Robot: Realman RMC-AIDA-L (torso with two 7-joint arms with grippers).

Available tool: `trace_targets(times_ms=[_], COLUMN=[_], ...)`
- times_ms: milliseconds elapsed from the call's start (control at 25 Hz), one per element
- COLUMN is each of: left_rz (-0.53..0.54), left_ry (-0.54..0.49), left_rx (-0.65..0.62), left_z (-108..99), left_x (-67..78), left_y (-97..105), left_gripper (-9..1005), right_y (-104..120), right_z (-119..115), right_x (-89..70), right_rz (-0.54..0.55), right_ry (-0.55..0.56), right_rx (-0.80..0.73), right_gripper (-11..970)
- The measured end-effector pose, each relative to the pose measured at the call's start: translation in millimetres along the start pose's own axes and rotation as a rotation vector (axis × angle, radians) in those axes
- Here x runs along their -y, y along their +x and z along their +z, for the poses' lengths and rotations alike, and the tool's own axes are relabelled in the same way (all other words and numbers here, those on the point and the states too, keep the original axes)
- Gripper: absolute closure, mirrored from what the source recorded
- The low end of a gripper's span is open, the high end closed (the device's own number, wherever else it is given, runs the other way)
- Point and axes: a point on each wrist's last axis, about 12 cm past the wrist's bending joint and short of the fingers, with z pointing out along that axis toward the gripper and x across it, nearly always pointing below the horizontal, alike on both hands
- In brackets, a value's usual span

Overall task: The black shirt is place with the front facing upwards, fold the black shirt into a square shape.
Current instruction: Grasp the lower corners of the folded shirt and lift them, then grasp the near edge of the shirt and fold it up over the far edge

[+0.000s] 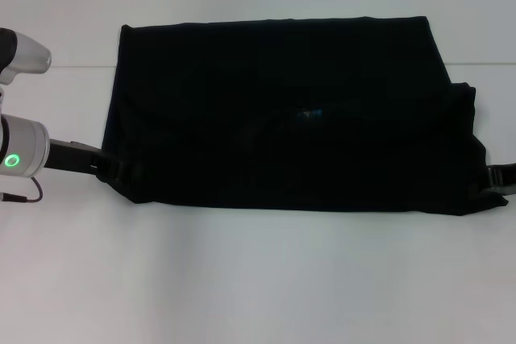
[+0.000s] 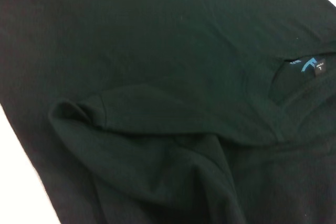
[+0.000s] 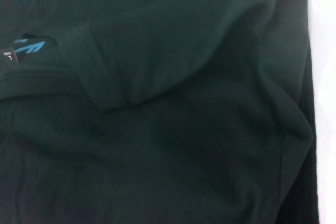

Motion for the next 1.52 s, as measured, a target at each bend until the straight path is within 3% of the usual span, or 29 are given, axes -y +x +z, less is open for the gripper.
trace_targets(times_ms=[40, 280, 680, 960, 1160, 1200, 1240, 1520], left_rz=[-0.001, -0.002, -0.066, -0.126, -0.13, -0.13, -0.126, -0.143], left_ry=[0.0, 0.002, 0.103, 0.303, 0.504, 0.504, 0.575, 0.63], left_rx=[0.001, 0.003, -0.088, -0.26, -0.371, -0.371, -0.415, -0.505], left_z=[-0.1, -0.6, -13.7, -35.7, -54.6, -54.6, -60.0, -61.2], left_x=[-0.1, -0.3, 0.5, 5.1, 19.6, 19.6, 25.9, 30.7], left_y=[0.0, 0.0, 8.2, 28.5, 45.4, 45.4, 52.6, 71.3], left_gripper=[934, 933, 934, 934, 934, 934, 934, 933], right_y=[0.0, -0.3, 8.2, 48.6, 82.9, 89.5, 94.9, 123.1], right_z=[0.0, -0.4, -23.8, -43.7, -46.7, -46.8, -46.6, -37.7], right_x=[0.1, 0.5, 11.7, 15.8, 15.8, 15.7, 15.9, 18.5], right_rz=[0.0, -0.011, -0.071, -0.134, -0.194, -0.203, -0.208, -0.213], right_ry=[0.0, 0.001, -0.036, -0.187, -0.315, -0.338, -0.355, -0.438], right_rx=[0.0, 0.001, -0.078, -0.267, -0.382, -0.401, -0.415, -0.461], right_gripper=[793, 906, 905, 906, 905, 905, 905, 905])
